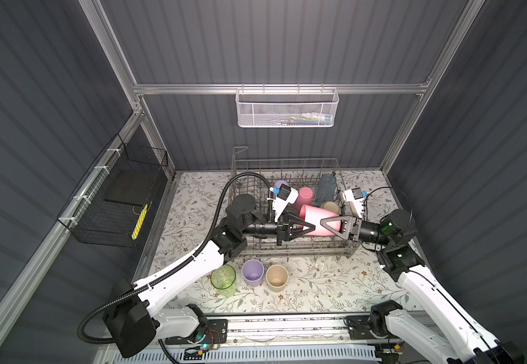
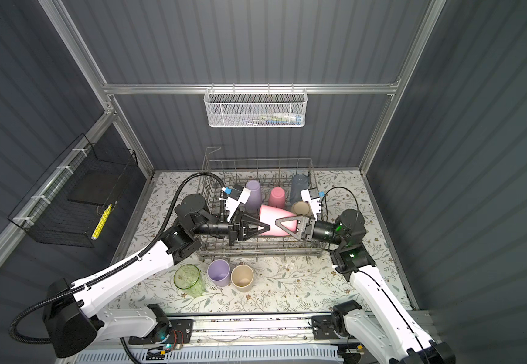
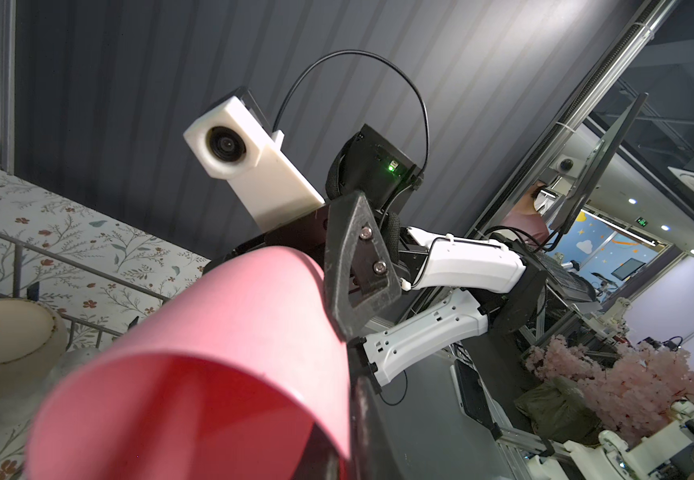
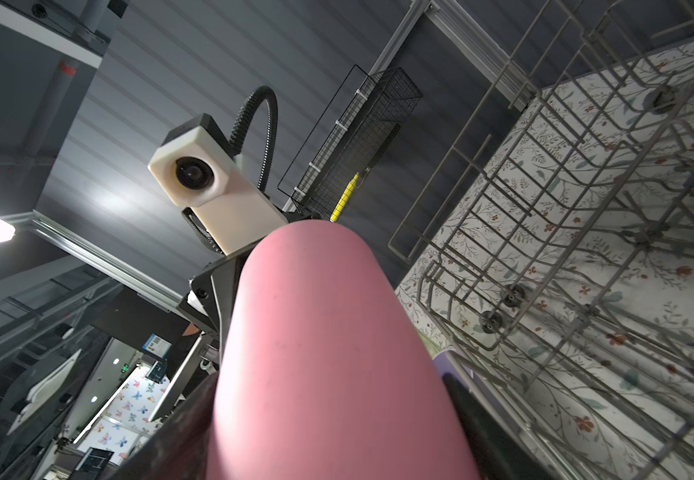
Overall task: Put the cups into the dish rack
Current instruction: 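Carry the pink cup over the rack while the right gripper reaches toward it, then close the right gripper on the pink cup's base held by the left gripper, then lower the pink cup into the rack with the right gripper while the left draws back, then open the right gripper and raise it off the pink cup, then reach the left gripper down to the beige cup on the table and grasp its rim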
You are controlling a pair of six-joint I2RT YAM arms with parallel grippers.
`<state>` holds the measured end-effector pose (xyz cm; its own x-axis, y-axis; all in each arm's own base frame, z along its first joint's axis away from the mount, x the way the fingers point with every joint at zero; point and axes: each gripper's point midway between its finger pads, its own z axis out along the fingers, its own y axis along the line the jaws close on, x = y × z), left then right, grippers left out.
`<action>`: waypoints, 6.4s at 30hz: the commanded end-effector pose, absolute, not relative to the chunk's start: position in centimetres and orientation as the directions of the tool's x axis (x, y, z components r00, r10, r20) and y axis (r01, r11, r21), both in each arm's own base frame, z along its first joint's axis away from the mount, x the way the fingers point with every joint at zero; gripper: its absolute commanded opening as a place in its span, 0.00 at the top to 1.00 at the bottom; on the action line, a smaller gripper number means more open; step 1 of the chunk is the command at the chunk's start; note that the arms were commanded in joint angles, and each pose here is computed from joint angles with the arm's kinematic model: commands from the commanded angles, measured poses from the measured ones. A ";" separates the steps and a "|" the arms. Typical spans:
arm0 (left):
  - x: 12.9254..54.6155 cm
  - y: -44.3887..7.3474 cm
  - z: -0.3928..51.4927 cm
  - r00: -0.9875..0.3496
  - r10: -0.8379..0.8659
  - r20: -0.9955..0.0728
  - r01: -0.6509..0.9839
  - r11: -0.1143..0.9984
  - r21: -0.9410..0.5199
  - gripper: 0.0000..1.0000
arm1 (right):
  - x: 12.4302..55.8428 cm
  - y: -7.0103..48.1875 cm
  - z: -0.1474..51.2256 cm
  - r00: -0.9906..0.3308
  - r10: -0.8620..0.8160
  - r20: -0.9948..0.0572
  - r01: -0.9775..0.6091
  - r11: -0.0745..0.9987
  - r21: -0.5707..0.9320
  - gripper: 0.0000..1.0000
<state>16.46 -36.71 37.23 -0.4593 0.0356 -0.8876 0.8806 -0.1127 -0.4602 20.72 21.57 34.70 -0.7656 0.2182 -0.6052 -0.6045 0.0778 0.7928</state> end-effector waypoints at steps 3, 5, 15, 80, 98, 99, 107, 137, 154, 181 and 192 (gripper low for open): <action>17.0 -36.6 36.0 -0.472 0.057 -0.880 0.877 -0.071 -0.476 0.69 | 20.4 21.6 36.2 -0.729 0.238 -0.642 -0.648 0.065 0.759 0.69; 17.1 -36.3 36.1 -0.470 0.055 -0.881 0.880 -0.057 -0.472 0.62 | 20.6 21.4 36.1 -0.721 0.241 -0.649 -0.649 0.092 0.755 0.69; 17.7 -33.5 36.6 -0.445 0.035 -0.895 0.895 0.065 -0.442 0.51 | 23.5 19.4 34.7 -0.729 0.287 -0.621 -0.567 0.256 0.783 0.70; 20.8 -27.6 32.5 -0.434 0.058 -0.899 0.860 0.323 -0.394 0.38 | 41.3 21.8 18.0 -0.879 -0.158 -0.451 -0.294 0.922 0.251 0.63; 21.1 -27.6 31.9 -0.443 0.065 -0.894 0.856 0.326 -0.400 0.39 | 41.7 22.6 15.4 -0.889 -0.249 -0.385 -0.314 0.942 0.117 0.51; 21.2 -27.6 31.8 -0.444 0.066 -0.894 0.856 0.327 -0.401 0.39 | 41.7 22.7 15.3 -0.889 -0.255 -0.379 -0.315 0.943 0.104 0.50; 21.1 -27.6 31.9 -0.440 0.069 -0.895 0.858 0.325 -0.397 0.39 | 42.0 22.6 14.7 -0.890 -0.274 -0.365 -0.310 0.950 0.041 0.37; 21.0 -27.1 31.7 -0.443 0.069 -0.894 0.854 0.335 -0.398 0.40 | 42.0 23.6 15.5 -0.878 -0.294 -0.377 -0.322 0.947 0.011 0.08; 21.3 -27.3 31.9 -0.446 0.067 -0.892 0.854 0.330 -0.402 0.40 | 40.2 23.0 22.9 -0.816 -0.225 -0.532 -0.316 0.945 0.085 0.06; 18.1 -28.4 30.3 -0.410 0.389 -0.825 0.875 0.424 -0.234 0.35 | 33.0 14.8 27.1 -0.679 0.047 -0.733 -0.218 0.940 0.261 0.06; 13.2 -28.9 25.3 -0.407 0.555 -0.725 0.884 0.440 -0.159 0.35 | 32.7 13.0 27.2 -0.676 0.105 -0.730 -0.162 0.944 0.286 0.06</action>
<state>13.45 -30.23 27.24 -0.3878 0.5109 -0.7672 0.9007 0.3868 -0.1976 32.60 13.00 26.48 -0.6884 0.0848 -0.7203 -0.1637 0.9494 0.2682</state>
